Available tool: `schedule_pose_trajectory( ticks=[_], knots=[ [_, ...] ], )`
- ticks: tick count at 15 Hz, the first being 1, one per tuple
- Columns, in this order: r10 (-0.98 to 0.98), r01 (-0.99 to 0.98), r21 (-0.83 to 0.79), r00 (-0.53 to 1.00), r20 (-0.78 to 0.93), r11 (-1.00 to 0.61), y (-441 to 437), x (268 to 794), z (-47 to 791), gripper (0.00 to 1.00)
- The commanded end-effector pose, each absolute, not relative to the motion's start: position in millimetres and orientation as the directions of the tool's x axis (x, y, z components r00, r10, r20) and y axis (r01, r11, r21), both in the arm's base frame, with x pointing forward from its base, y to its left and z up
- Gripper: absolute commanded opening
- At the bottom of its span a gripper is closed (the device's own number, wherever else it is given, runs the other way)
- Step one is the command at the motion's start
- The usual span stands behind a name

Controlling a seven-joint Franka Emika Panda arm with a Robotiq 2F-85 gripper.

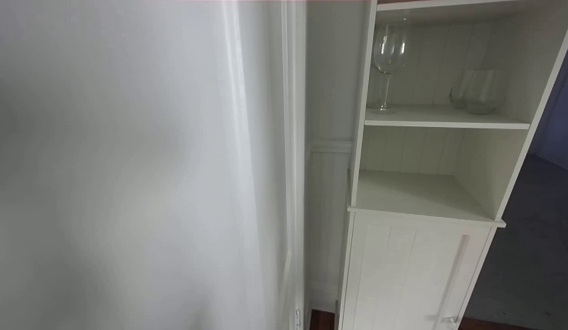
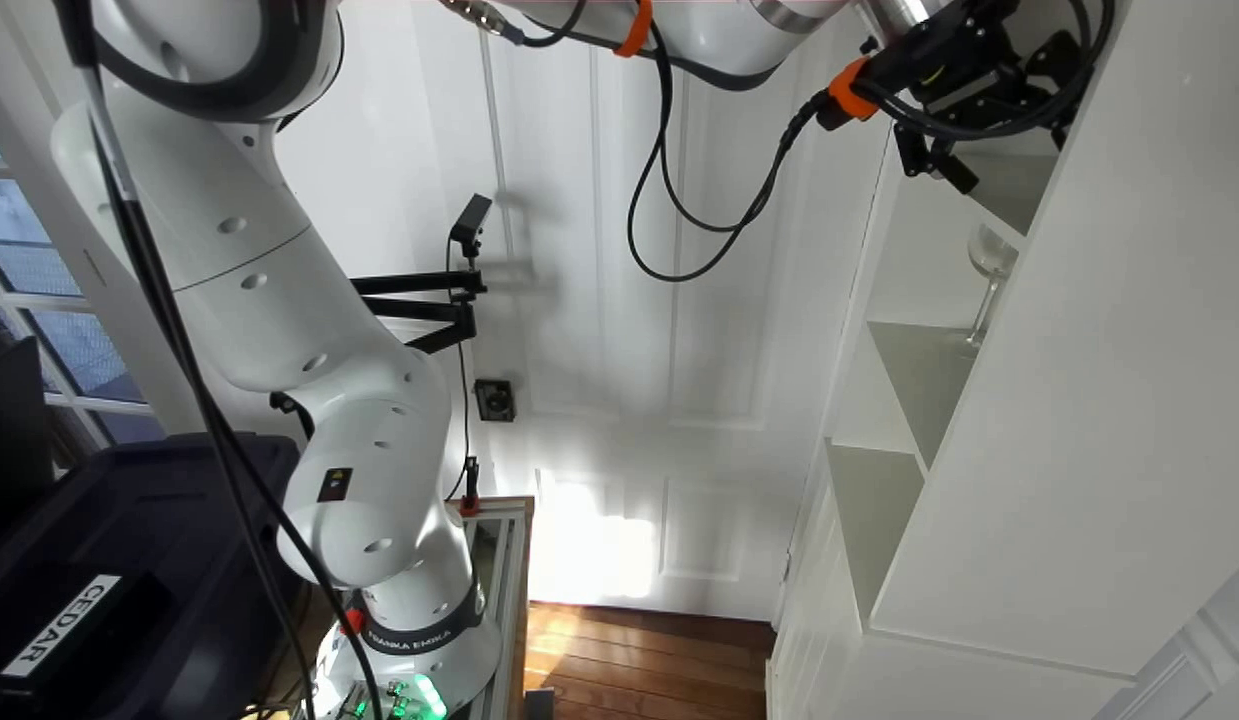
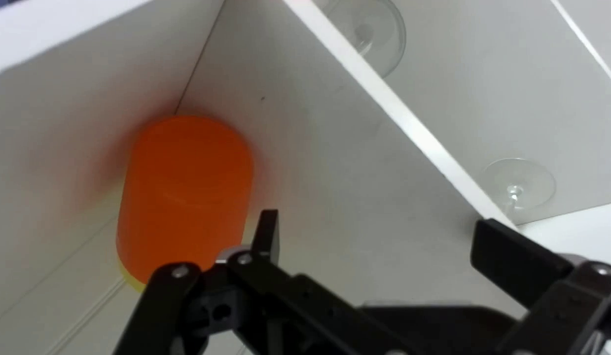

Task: Place the stacked cups on the top shelf upside down

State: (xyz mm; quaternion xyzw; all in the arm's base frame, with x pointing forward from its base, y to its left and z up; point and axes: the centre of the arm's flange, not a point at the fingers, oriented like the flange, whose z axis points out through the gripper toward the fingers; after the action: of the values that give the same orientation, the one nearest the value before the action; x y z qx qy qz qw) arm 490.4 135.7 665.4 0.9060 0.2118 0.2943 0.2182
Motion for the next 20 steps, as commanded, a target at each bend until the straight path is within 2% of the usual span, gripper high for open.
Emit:
schedule_pose_trajectory(
  ticks=[1, 3, 4, 20],
  knots=[
    [0.398, 0.141, 0.47, 0.763, 0.508, -0.871, 136.4, 497.9, 670.6, 1.0],
    [0.354, 0.08, 0.471, 0.77, 0.53, -0.878, 136.3, 499.7, 669.6, 1.0],
    [0.399, 0.143, 0.469, 0.763, 0.508, -0.871, 132.1, 492.3, 668.1, 1.0],
    [0.277, 0.017, 0.412, 0.765, 0.582, -0.911, 128.4, 484.5, 682.4, 1.0]
  ],
)
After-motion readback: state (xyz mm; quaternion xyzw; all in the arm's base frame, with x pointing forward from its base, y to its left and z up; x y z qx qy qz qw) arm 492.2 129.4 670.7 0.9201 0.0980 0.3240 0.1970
